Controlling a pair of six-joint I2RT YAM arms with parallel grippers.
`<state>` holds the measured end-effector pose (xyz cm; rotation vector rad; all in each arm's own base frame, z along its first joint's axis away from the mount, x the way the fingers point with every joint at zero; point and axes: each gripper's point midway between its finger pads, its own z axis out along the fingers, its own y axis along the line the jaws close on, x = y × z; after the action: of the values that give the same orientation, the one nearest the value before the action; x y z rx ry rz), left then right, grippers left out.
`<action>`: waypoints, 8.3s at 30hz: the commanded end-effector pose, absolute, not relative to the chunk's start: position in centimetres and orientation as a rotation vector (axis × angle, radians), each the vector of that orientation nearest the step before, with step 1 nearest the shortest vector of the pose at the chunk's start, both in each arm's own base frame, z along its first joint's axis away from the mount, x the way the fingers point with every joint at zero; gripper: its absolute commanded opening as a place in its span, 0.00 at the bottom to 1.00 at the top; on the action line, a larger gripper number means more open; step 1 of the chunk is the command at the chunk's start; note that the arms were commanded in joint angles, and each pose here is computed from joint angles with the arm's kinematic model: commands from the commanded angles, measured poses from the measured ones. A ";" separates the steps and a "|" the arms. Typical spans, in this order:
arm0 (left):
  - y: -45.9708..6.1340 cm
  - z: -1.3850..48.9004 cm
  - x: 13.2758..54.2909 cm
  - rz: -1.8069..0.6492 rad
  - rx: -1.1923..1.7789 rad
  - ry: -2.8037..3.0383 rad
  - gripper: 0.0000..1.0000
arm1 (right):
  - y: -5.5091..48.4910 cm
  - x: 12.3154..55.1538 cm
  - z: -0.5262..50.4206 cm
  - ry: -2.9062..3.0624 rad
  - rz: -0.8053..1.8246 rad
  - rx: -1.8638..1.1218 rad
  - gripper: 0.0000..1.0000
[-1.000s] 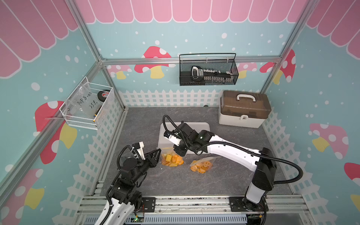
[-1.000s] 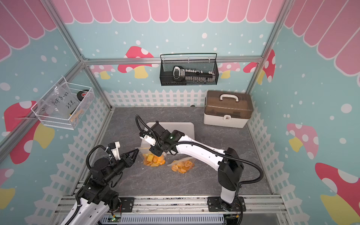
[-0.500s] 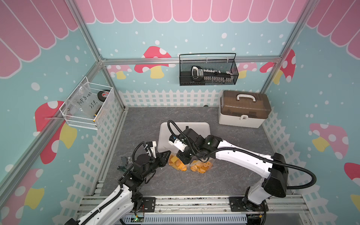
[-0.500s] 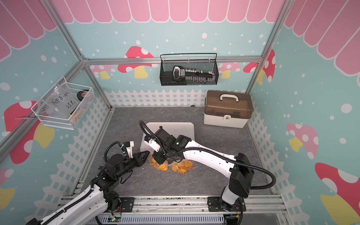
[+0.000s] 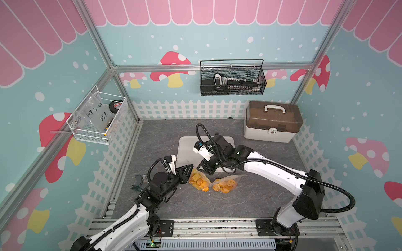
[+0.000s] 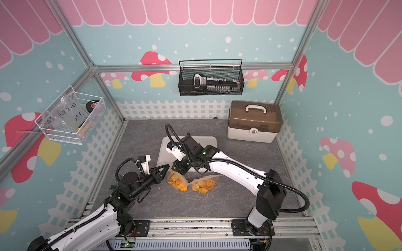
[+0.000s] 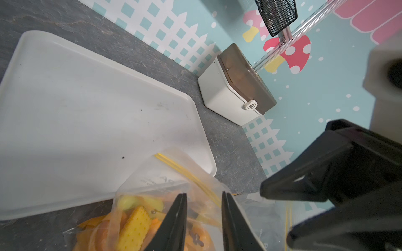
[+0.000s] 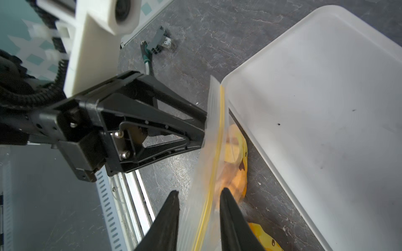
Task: Pour cookies out of the ziploc bag
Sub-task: Open the ziploc bag at the center of the board.
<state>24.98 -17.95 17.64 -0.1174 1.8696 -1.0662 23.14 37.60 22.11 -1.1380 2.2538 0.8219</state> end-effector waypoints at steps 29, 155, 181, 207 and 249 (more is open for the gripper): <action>-19.5 16.7 25.1 -1.060 -0.068 1.871 0.31 | 38.3 22.9 17.9 2.357 0.882 -1.226 0.20; -20.4 20.0 24.1 -1.200 -0.057 1.818 0.04 | 37.7 21.9 17.3 2.377 0.572 -1.237 0.24; -19.0 18.7 22.6 -1.168 -0.080 1.859 0.54 | 37.4 22.7 17.2 2.360 0.537 -1.183 0.00; -20.6 17.7 23.0 -1.199 -0.110 1.872 0.44 | 37.7 23.1 18.3 2.302 0.600 -1.103 0.00; -21.4 16.9 24.3 -1.167 -0.123 1.905 0.20 | 37.9 22.4 18.5 2.296 0.653 -1.110 0.00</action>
<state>23.93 -20.82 15.54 -0.1306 1.9417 -1.1412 22.75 37.95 17.48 -1.1197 2.3181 0.6250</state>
